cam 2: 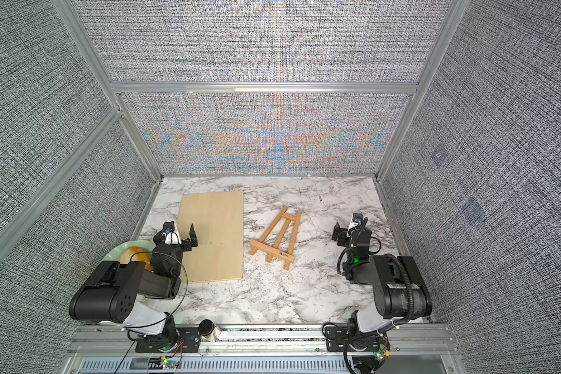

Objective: Disassemble the easel
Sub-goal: Reset both arms

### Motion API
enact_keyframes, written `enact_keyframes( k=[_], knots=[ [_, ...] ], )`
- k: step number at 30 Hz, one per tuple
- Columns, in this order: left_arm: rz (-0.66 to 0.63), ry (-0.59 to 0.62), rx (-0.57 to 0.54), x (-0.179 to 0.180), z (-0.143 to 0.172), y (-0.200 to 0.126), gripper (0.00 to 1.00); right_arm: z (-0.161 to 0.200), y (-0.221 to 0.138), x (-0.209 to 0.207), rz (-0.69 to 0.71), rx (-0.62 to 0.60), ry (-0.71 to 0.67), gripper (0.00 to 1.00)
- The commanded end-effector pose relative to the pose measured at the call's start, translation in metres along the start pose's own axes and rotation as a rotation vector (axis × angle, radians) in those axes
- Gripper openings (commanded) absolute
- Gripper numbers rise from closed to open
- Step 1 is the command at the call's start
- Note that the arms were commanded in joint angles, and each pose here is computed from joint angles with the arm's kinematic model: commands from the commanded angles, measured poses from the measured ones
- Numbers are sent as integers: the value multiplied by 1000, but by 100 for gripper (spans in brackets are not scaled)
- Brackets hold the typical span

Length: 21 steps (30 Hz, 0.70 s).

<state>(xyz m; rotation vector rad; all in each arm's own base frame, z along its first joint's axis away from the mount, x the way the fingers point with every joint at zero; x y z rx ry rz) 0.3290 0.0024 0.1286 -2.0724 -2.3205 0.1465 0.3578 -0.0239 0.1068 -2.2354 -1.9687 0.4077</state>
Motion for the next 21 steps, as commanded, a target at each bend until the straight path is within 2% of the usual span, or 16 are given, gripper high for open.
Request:
enact_keyframes(
  k=[1,21],
  knots=[
    [9,-2,-14,-1,-3,0,99,0,1,-1,5,3,-9,99],
    [14,-1,-10,-2,-3,2,99,0,1,0,2,6,-7,99]
  ],
)
Point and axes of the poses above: each gripper's point midway between its finger pads, its own y axis out along the fingers, its own x axis along the line the jaws close on, z = x × y, the point moved 3 cm from there along -y, back along the fingers, and after that the axes turned 7 degrees about -y, right-handed, at the moved point
